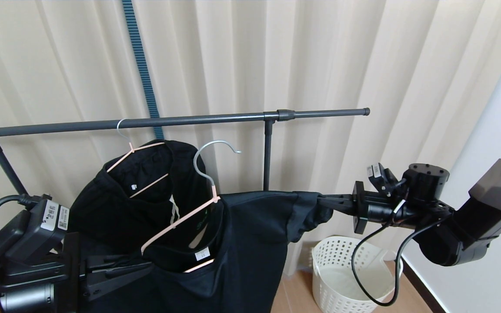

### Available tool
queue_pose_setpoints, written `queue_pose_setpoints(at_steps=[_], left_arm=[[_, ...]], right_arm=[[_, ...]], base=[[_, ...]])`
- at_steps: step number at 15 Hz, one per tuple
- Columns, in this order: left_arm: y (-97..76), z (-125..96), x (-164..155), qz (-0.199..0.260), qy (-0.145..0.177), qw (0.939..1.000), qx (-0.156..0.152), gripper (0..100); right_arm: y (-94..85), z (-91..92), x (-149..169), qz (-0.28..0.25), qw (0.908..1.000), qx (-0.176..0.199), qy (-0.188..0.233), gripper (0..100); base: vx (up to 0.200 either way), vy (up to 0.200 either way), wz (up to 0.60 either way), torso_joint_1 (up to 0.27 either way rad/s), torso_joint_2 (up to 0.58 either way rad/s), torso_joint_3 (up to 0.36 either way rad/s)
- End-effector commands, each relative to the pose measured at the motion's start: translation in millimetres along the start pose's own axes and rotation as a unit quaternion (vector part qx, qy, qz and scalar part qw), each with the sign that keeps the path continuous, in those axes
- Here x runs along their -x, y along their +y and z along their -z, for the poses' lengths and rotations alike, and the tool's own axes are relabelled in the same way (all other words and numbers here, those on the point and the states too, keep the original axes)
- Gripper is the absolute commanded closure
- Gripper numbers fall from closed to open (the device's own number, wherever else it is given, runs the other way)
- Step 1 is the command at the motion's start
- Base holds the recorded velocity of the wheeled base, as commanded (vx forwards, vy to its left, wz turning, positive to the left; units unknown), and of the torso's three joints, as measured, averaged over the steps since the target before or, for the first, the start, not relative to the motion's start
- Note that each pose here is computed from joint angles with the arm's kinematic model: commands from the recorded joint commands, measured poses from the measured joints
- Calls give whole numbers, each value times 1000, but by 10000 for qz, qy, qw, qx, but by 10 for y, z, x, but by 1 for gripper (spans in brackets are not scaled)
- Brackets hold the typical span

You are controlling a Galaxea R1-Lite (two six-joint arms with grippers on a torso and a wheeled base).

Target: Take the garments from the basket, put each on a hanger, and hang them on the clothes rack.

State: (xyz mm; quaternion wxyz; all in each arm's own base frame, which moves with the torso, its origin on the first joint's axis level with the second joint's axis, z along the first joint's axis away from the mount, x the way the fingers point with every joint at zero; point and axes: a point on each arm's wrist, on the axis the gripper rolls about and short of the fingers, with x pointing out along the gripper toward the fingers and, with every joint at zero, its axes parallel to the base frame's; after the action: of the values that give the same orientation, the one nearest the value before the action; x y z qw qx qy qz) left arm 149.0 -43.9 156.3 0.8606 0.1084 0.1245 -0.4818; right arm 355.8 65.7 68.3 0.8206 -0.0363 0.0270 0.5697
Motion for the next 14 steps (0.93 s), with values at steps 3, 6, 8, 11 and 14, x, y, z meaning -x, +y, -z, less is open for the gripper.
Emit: queue_pose_setpoints(at_steps=[3,6,8,11,14], left_arm=[[-1,-6,4,-7,-12,10000,-15,100],[0,-5,5,-14,-12,10000,-13,100],[0,-5,5,-14,-12,10000,-13,100],[0,-5,5,-14,-12,10000,-13,100],[2,-6,10,-24,-19,10000,-13,100]], right_arm=[[-73,13,45,102,9999,18,-14,100],[-96,5,53,127,9999,29,-24,100],[-136,33,81,186,9998,2,-15,100],[-161,29,89,211,9998,21,-24,100],[-229,49,138,313,9995,33,-31,100]], base=[[0,0,0,0,0,0],[0,0,0,0,0,0],[0,0,0,0,0,0],[0,0,0,0,0,0],[0,0,0,0,0,0]])
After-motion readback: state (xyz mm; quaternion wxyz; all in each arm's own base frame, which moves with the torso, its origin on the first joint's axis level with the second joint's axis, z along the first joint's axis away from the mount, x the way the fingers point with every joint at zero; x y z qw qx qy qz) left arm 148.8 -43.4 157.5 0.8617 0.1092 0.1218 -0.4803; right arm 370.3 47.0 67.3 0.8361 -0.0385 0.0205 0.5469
